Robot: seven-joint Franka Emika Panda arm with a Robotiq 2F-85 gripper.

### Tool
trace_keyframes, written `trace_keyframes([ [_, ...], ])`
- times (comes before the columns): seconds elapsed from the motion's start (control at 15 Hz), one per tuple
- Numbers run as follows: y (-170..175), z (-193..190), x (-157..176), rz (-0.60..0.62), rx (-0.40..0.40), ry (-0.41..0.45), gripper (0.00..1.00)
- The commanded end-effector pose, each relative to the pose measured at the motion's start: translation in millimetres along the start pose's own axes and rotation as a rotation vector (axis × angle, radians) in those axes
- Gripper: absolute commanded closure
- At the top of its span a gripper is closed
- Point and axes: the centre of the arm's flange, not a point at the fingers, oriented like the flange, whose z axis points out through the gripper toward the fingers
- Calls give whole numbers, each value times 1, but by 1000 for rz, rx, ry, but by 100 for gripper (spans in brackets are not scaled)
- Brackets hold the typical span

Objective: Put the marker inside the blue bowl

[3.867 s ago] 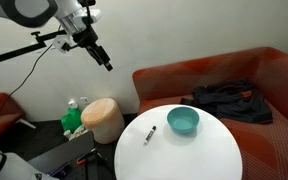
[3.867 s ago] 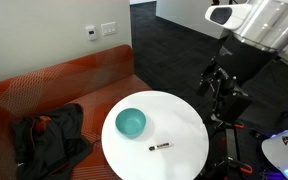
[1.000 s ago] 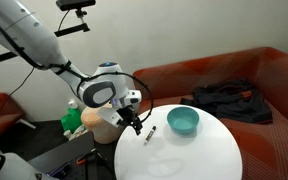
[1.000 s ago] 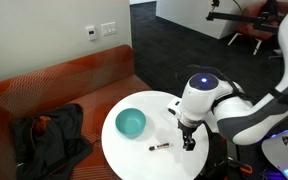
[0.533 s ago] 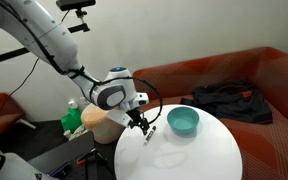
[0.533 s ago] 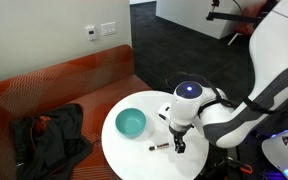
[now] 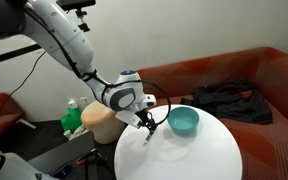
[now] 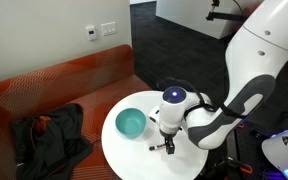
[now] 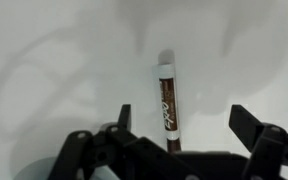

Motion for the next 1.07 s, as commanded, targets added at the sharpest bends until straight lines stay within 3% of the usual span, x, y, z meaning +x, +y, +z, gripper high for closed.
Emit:
trace_keyframes([
  [0.0, 7, 13, 16, -21, 1, -8, 0],
  [0.6, 10, 39, 27, -37, 15, -49, 0],
  [0.73, 11, 42, 28, -44, 16, -55, 17],
  [0.8, 11, 43, 28, -45, 16, -58, 31],
  [0.87, 12, 44, 29, -46, 16, -60, 31],
  [1.0, 12, 45, 29, -45, 16, -62, 45],
])
